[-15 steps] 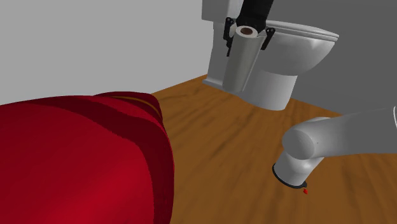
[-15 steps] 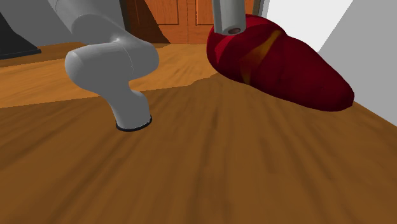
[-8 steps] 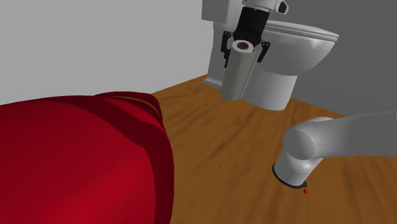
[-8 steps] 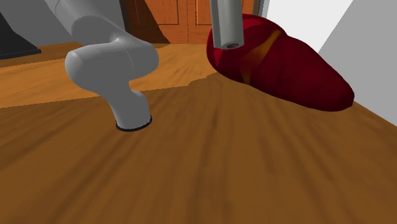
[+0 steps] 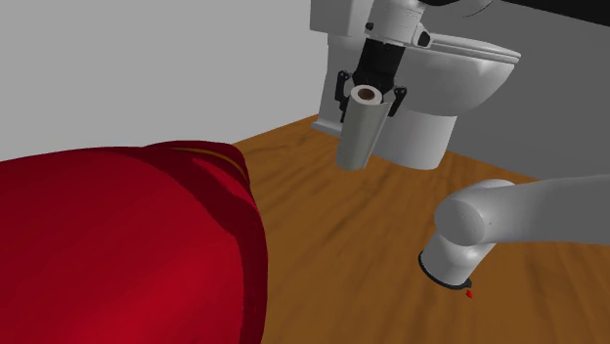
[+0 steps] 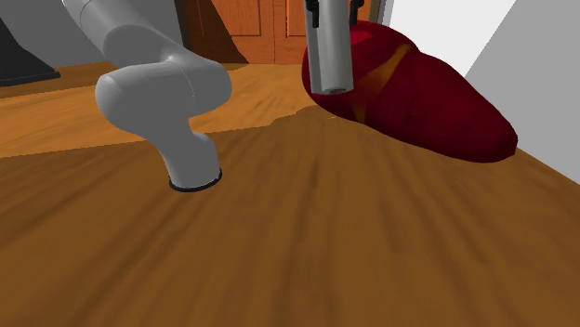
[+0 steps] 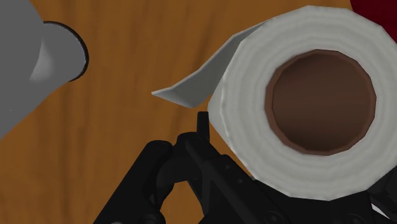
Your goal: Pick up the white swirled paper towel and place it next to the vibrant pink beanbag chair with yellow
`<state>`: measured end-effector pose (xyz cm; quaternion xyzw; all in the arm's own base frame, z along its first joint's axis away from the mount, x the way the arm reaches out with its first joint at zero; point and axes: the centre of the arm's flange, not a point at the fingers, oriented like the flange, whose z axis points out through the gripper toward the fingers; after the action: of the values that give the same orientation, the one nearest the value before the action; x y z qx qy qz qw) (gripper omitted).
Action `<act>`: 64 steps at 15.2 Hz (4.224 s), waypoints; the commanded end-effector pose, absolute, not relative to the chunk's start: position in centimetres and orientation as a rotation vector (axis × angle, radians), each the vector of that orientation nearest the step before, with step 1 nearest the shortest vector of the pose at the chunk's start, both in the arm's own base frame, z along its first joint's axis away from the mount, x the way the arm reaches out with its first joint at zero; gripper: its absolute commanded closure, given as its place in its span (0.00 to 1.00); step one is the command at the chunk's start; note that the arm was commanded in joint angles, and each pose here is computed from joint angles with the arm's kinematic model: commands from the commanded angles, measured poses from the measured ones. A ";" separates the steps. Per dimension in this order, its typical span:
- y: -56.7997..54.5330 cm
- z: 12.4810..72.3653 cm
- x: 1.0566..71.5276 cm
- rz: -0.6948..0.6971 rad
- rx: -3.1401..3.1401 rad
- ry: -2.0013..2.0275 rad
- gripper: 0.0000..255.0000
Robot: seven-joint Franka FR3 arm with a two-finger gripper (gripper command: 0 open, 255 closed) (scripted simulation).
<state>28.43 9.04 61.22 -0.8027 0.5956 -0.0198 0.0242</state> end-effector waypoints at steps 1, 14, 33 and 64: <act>9.0 60.2 28.4 -0.062 -2.483 1.843 1.00; 9.0 53.3 28.4 -0.062 -2.483 1.843 1.00; 9.0 43.3 28.4 -0.062 -2.483 1.843 1.00; 9.0 34.5 28.4 -0.062 -2.483 1.843 0.00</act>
<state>28.41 8.99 34.48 -0.8026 0.5957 -0.0199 0.0244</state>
